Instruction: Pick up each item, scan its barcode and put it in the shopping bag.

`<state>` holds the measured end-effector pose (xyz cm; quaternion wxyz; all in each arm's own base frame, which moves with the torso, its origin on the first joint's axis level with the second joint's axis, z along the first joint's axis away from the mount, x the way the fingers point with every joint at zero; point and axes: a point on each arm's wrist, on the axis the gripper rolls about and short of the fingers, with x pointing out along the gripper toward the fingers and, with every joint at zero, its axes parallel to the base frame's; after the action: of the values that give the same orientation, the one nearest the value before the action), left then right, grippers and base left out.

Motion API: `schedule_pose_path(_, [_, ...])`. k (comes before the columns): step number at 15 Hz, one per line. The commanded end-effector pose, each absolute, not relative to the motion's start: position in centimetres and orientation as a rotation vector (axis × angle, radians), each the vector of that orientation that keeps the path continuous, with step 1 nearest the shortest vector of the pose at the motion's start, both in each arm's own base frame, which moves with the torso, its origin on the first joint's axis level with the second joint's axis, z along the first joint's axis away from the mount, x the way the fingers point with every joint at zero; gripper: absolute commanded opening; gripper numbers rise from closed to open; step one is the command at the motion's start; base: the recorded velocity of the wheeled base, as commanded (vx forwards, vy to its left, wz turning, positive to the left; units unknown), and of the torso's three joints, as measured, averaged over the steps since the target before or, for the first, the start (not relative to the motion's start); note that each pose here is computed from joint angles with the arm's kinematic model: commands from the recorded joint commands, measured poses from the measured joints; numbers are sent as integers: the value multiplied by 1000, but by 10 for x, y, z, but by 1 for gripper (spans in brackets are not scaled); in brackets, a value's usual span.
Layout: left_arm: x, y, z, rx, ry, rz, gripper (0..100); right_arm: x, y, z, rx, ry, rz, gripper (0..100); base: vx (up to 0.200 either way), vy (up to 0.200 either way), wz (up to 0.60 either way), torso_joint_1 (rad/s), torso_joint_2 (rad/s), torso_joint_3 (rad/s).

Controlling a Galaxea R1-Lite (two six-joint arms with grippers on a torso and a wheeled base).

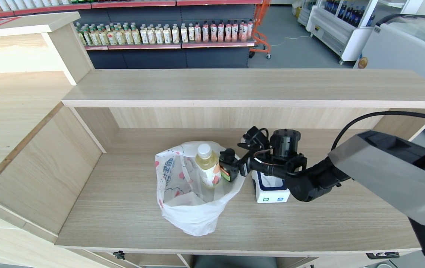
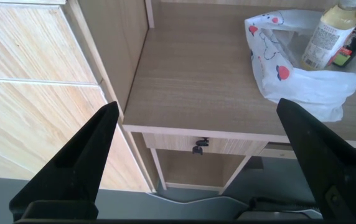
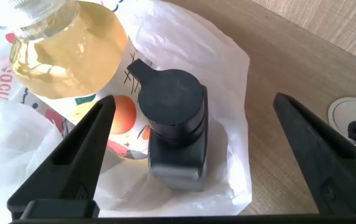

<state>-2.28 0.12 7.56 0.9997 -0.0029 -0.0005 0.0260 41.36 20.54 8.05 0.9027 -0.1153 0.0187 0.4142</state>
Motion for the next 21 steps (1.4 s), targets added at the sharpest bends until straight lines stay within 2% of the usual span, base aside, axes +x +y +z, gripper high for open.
schedule_pose_path(1, [-23, 1, 76, -6, -2, 52, 100, 408, 201, 97, -240, 10, 850, 100, 0, 0, 0, 0, 0, 0])
schedule_pose_path(5, [-23, 1, 76, -6, -2, 52, 100, 392, 188, 124, -234, -17, 833, 100, 0, 0, 0, 0, 0, 0])
schedule_pose_path(6, [-23, 1, 76, -6, -2, 52, 100, 384, 183, 142, -219, -36, 810, 100, 0, 0, 0, 0, 0, 0])
schedule_pose_path(7, [-23, 1, 76, -6, -2, 52, 100, 375, 173, 160, -186, -47, 758, 100, 0, 0, 0, 0, 0, 0])
schedule_pose_path(11, [-23, 1, 76, -6, -2, 52, 100, 346, 129, 184, -165, -38, 630, 100, 0, 0, 0, 0, 0, 0])
schedule_pose_path(14, [-23, 1, 76, -6, -2, 52, 100, 286, 83, 204, -176, -16, 321, 100, 0, 0, 0, 0, 0, 0])
schedule_pose_path(15, [-23, 1, 76, -6, -2, 52, 100, 259, 66, 205, -182, 3, 210, 100, 0, 0, 0, 0, 0, 0])
schedule_pose_path(16, [-23, 1, 76, -6, -2, 52, 100, 251, 61, 205, -181, 8, 186, 100, 0, 0, 0, 0, 0, 0])
schedule_pose_path(17, [-23, 1, 76, -6, -2, 52, 100, 200, 31, 198, -184, 32, 71, 100, 0, 0, 0, 0, 0, 0])
schedule_pose_path(21, [-23, 1, 76, -6, -2, 52, 100, 112, 5, 162, -180, 86, -51, 100, 0, 0, 0, 0, 0, 0])
